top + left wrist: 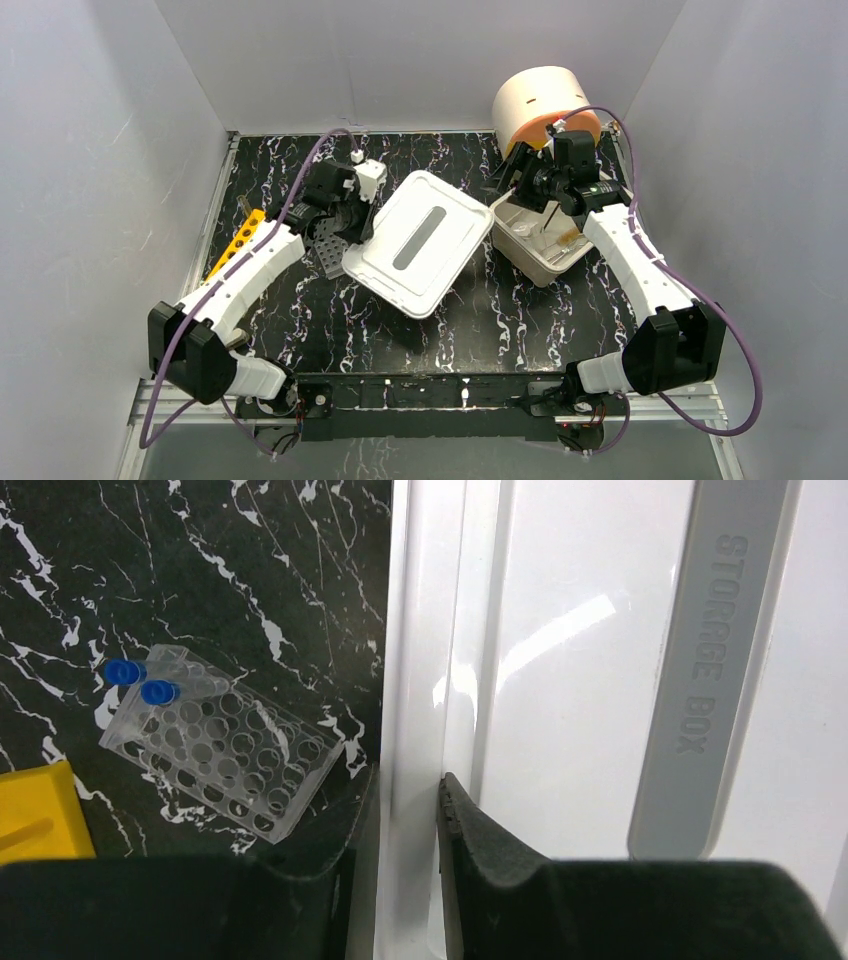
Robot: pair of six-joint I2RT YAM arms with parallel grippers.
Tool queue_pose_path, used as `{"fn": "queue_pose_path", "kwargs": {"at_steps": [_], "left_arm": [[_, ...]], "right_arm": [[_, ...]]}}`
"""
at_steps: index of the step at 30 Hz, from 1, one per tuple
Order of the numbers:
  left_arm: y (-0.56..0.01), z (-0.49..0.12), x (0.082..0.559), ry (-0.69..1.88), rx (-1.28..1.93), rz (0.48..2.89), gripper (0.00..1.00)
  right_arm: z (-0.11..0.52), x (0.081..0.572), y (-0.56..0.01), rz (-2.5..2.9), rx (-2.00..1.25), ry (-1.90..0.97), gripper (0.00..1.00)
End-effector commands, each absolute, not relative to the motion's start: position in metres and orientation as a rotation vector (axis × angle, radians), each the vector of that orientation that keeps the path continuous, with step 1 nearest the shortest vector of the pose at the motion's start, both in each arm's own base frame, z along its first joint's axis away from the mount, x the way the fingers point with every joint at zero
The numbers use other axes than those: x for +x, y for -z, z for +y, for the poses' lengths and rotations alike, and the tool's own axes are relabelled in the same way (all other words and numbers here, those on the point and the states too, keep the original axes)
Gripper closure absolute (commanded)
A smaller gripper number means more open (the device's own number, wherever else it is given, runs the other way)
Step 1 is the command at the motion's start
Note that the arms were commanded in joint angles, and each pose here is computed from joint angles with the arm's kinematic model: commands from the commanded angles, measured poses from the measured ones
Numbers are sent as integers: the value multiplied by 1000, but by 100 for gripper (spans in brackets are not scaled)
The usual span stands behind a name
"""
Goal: Organize the chemistry lab equipment
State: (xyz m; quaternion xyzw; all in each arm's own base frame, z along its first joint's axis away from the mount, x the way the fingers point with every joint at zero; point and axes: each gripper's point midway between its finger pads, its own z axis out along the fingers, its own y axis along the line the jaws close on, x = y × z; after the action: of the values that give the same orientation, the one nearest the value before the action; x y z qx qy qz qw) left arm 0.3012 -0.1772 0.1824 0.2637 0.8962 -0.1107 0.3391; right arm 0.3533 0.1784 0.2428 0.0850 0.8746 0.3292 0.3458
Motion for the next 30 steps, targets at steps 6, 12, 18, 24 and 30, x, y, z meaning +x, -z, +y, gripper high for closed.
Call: {"fn": "queue_pose_path", "kwargs": {"at_steps": [6,12,18,24,30], "left_arm": [[-233,-202,342,493,379,2262,100],[-240,-202,352,561,294,2263,100],[-245,-224,356,711,289,2244,100],[-247,-233,361,778,273,2237,100],[-255,-245,362,851,317,2212,100]], "right_arm": [[204,353,-283,2154,224,-1106,11],[203,350,-266,2201,279,-1107,12],[214,350,-267,2192,258,-1201,14],[228,348,-272,2154,268,-1363,34],[222,345,-292,2024,306,-1381,83]]}}
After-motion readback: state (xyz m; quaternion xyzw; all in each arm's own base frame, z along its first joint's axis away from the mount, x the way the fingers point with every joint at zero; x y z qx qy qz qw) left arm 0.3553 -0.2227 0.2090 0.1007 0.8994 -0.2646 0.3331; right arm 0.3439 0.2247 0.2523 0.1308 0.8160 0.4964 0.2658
